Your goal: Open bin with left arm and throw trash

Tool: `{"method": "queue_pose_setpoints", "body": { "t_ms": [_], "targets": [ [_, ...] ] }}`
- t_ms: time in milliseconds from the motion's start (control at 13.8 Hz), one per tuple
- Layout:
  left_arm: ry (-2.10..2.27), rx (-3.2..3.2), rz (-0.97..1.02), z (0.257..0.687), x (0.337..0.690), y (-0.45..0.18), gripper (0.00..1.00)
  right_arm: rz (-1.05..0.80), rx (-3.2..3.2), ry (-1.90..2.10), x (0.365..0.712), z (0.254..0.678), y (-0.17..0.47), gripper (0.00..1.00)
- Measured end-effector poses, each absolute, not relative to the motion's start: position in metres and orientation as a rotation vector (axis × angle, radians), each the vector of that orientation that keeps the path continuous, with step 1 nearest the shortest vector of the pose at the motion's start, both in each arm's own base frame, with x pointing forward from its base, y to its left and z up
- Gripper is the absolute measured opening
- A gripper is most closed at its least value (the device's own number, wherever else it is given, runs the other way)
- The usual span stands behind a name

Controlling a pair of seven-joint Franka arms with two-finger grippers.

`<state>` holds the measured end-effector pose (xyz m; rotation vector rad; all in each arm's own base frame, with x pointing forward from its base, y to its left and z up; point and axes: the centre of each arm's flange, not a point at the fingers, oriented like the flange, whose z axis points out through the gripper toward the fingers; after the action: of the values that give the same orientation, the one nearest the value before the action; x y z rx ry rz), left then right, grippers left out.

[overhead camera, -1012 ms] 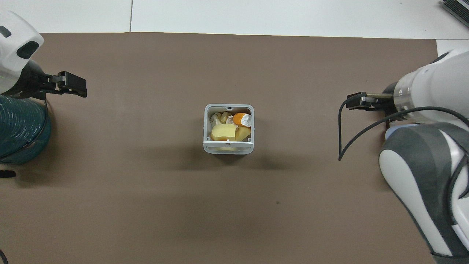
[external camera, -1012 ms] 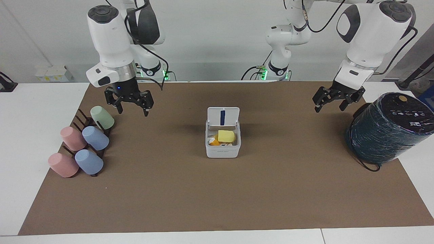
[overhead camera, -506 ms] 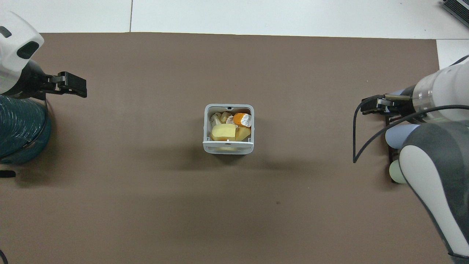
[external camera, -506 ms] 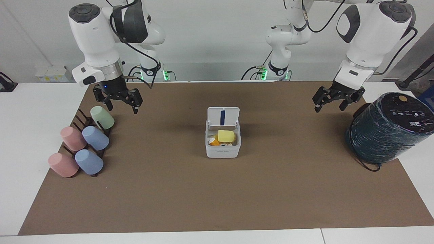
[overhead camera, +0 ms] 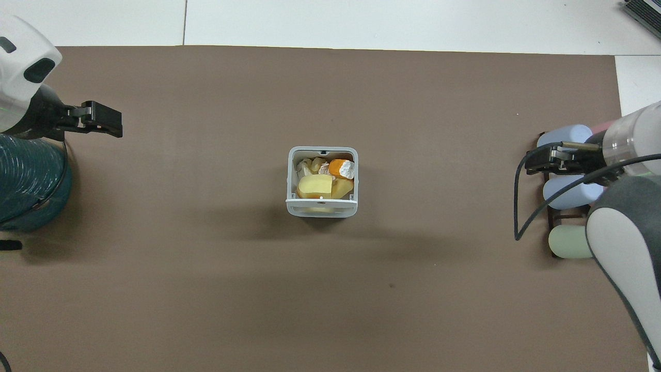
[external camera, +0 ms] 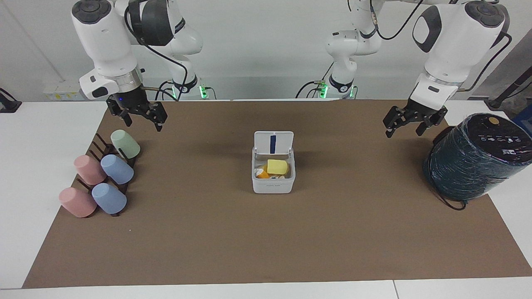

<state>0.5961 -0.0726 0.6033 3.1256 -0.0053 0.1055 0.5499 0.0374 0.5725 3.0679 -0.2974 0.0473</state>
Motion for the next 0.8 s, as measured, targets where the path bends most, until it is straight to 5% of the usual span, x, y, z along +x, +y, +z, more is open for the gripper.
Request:
{"method": "queue_pose_setpoints", "body": {
  "t_ms": [795],
  "targets": [
    [-0.005, 3.126, 0.105, 0.6033, 0.5961, -0.0726, 1.00, -0.019, 3.129, -0.184, 0.5462, 0.5682, 0.0412, 1.00]
  ]
}}
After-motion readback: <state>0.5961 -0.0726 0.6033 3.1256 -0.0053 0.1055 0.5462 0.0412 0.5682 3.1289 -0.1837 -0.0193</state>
